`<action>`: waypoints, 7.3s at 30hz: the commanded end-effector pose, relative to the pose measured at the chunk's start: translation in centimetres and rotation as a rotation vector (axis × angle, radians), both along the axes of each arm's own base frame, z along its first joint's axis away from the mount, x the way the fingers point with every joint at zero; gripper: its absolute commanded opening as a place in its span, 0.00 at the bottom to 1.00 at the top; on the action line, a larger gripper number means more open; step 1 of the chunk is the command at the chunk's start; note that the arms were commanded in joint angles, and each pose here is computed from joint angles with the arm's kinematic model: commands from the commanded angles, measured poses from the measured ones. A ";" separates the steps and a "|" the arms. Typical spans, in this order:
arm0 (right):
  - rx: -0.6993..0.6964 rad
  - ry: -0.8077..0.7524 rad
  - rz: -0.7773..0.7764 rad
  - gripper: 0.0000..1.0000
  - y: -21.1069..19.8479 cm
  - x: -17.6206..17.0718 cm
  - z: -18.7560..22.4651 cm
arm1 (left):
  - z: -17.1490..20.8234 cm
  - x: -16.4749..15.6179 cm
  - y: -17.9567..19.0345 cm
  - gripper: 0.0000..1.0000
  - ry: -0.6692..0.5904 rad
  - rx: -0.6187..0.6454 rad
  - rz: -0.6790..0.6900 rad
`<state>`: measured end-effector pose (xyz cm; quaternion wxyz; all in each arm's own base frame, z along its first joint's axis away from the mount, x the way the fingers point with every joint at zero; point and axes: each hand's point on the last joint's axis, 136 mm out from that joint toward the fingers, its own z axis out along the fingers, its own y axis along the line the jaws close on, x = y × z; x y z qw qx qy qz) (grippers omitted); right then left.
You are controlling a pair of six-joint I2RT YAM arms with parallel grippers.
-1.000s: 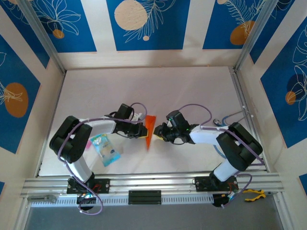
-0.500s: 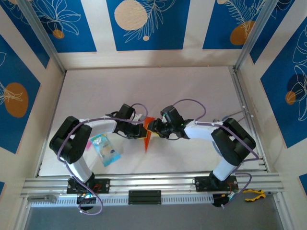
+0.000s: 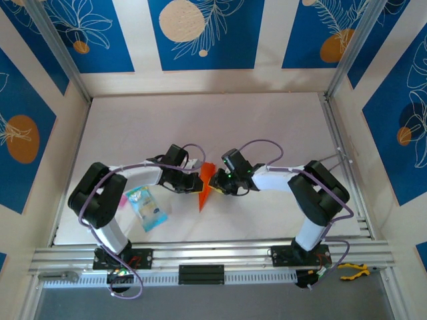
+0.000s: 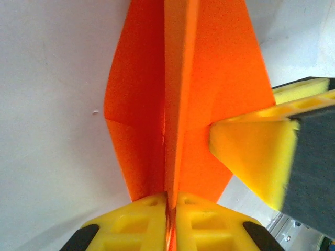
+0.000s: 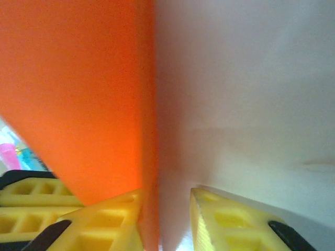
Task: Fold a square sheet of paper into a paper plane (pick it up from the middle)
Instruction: Move a paper plane to the center of the table.
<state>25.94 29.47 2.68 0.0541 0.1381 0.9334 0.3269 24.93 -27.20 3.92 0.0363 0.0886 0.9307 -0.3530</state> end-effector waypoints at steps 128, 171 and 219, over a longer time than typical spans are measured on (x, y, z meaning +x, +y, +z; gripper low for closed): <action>0.103 -0.029 -0.009 0.18 2.1 3.4 2.2 | 2.5 2.8 1.0 0.02 -0.152 0.282 0.093; 0.140 0.001 -0.017 0.03 2.3 2.8 1.4 | 0.2 1.8 1.6 0.46 -0.116 0.299 0.065; 0.148 0.014 -0.015 0.02 2.5 2.6 1.2 | 0.1 1.6 0.9 0.30 -0.119 0.259 0.043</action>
